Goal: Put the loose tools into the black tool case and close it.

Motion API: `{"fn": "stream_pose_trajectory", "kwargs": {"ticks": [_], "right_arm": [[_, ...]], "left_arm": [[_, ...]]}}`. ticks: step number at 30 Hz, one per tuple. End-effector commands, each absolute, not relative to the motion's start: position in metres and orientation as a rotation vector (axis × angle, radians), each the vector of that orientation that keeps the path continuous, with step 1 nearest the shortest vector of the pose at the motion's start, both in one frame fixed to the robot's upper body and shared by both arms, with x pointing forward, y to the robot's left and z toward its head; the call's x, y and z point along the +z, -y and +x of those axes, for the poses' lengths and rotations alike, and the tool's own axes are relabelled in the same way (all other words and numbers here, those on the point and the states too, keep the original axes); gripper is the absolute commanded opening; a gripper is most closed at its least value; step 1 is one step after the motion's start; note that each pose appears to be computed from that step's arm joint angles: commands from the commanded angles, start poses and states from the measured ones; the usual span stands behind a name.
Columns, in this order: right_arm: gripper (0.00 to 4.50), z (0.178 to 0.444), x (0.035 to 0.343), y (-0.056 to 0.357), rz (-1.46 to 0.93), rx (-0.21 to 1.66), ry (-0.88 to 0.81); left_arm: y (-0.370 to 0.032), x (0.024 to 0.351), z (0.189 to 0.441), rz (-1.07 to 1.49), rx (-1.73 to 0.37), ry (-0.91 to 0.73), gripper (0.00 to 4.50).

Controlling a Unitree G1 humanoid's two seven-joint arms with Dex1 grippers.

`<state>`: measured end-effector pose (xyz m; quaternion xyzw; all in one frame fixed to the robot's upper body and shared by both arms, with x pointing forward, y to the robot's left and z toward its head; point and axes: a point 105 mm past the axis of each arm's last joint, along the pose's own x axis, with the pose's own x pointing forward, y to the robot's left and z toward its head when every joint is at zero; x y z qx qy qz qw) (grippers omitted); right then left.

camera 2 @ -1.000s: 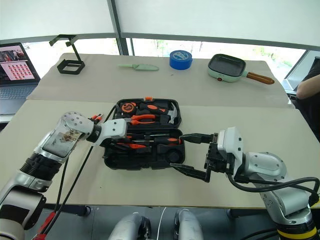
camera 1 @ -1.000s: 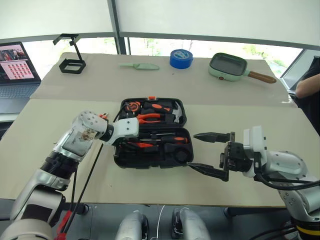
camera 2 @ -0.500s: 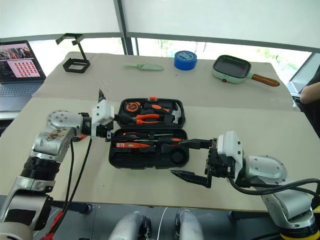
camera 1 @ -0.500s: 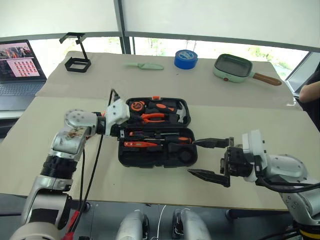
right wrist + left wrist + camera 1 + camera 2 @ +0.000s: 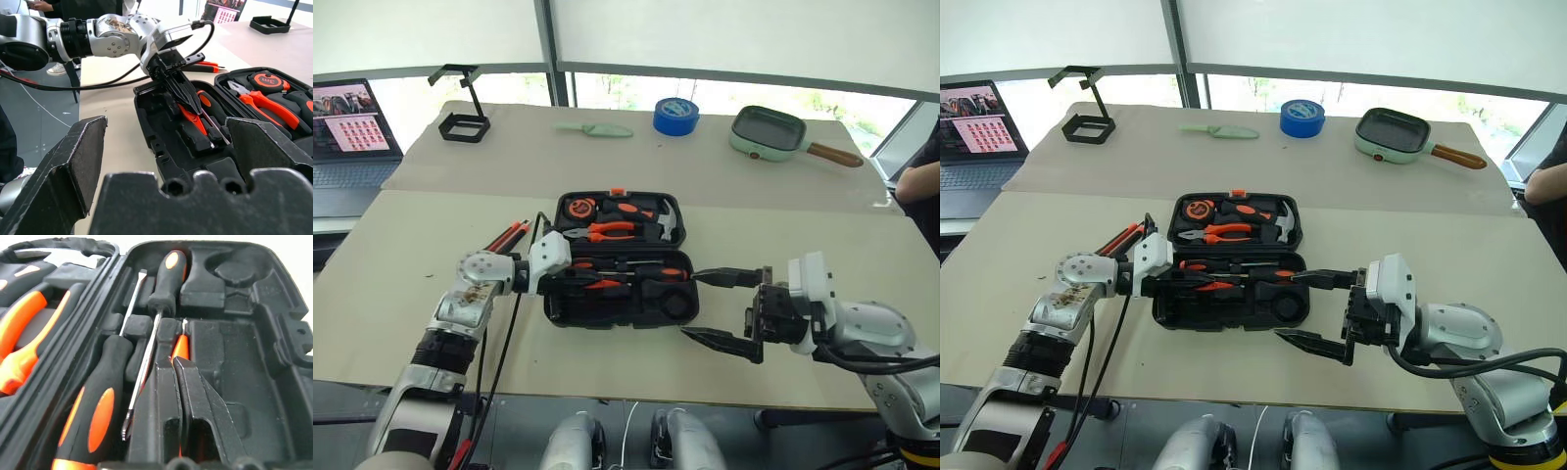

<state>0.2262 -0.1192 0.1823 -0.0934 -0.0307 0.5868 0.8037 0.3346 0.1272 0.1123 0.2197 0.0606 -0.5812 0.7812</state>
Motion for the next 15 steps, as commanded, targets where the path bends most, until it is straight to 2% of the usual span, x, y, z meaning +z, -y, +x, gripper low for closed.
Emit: {"fn": "stream_pose_trajectory", "kwargs": {"ticks": [1,5,7,9,12,13,15], "right_arm": [[4.5,0.224,0.19,0.12,-0.207,1.247,0.095],[4.5,0.223,0.19,0.121,-0.203,1.246,0.089],[4.5,0.224,0.19,0.121,-0.2,1.246,0.086],[4.5,0.225,0.189,0.122,-0.193,1.242,0.086],[4.5,0.228,0.188,0.13,-0.145,1.208,0.105],[4.5,0.233,0.187,0.138,-0.122,1.157,0.13],[4.5,0.237,0.184,0.148,-0.118,1.102,0.159]], "left_arm": [[-0.128,0.094,0.334,0.491,-1.243,-0.219,0.08],[-0.13,0.086,0.33,0.476,-1.245,-0.273,0.08],[-0.128,0.091,0.329,0.449,-1.242,-0.235,0.08],[-0.133,0.111,0.333,0.372,-1.193,-0.142,0.08],[-0.152,0.137,0.339,0.312,-1.081,-0.011,0.79],[-0.165,0.155,0.334,0.28,-1.027,0.1,1.29],[-0.183,0.174,0.326,0.246,-0.945,0.216,1.88]]}}
